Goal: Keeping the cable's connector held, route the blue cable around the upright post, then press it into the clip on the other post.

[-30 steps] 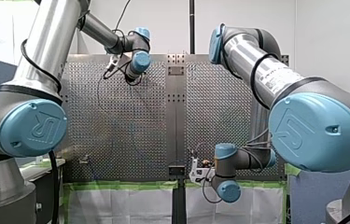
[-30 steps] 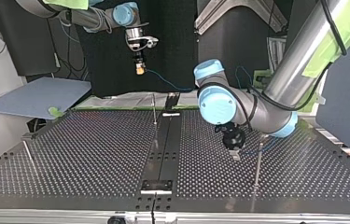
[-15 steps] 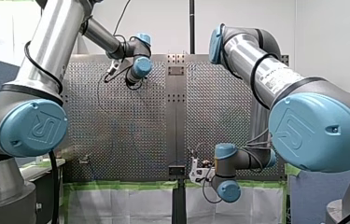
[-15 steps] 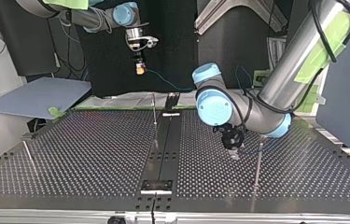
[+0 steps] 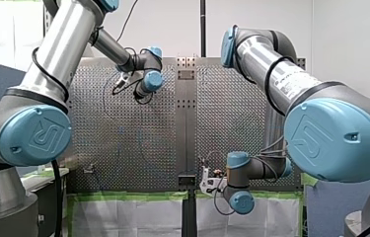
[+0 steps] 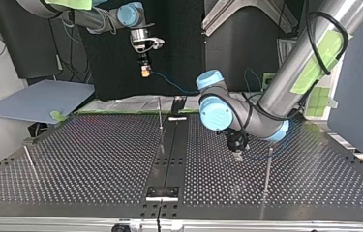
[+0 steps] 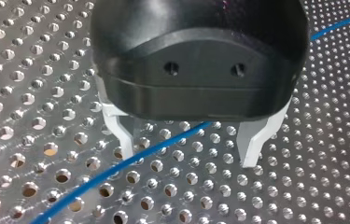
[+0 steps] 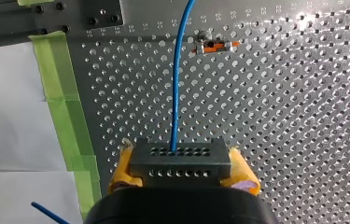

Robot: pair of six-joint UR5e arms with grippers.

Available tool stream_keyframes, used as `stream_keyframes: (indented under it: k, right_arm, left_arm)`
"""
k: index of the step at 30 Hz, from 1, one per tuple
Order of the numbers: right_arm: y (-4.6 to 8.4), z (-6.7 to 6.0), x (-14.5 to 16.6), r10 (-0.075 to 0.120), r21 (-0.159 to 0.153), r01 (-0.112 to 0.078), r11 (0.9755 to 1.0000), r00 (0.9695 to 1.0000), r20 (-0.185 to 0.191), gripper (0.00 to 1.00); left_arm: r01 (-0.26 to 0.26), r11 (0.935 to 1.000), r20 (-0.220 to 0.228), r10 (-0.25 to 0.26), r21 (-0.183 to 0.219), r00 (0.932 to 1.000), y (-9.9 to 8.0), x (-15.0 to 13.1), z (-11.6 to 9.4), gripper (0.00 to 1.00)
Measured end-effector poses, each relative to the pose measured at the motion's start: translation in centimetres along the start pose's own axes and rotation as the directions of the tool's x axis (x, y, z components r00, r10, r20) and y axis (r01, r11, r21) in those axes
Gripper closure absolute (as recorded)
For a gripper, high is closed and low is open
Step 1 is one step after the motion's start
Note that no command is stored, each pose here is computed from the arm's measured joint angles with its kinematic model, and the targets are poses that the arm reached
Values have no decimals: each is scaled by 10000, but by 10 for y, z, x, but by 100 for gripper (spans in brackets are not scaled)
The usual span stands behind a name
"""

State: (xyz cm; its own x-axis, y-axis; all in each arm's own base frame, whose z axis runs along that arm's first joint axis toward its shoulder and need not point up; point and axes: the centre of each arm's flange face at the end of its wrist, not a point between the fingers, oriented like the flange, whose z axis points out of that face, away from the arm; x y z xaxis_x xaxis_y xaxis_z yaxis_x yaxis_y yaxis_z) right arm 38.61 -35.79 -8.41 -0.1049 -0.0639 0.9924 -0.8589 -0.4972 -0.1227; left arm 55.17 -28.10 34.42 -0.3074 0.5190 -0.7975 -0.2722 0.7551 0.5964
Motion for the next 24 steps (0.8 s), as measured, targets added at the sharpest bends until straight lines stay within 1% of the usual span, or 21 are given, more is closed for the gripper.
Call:
stream_keyframes:
  k: [5,8,13,18,21,24]
  right_arm:
    - [0,0,0,-2,0,2,10000,10000,5,100]
    - [0,0,0,-2,-1,2,10000,10000,11,100]
    - [0,0,0,-2,-1,2,10000,10000,15,100]
    - [0,0,0,-2,-1,2,10000,10000,15,100]
    - [0,0,0,-2,1,2,10000,10000,9,100]
    - [0,0,0,-2,0,2,10000,10000,12,100]
  left_arm:
    - [-32,9999,69,31,161,10000,-1,0,1,0]
    - [-63,9998,29,62,171,10000,-1,2,3,0]
    - [-208,9998,-199,209,69,9996,-3,9,7,0]
    - [-282,9996,-388,278,-93,9989,-1,15,13,0]
    - [-397,9992,-516,393,-75,9979,-6,21,16,0]
    - [-578,9983,-660,578,26,9961,-15,30,19,0]
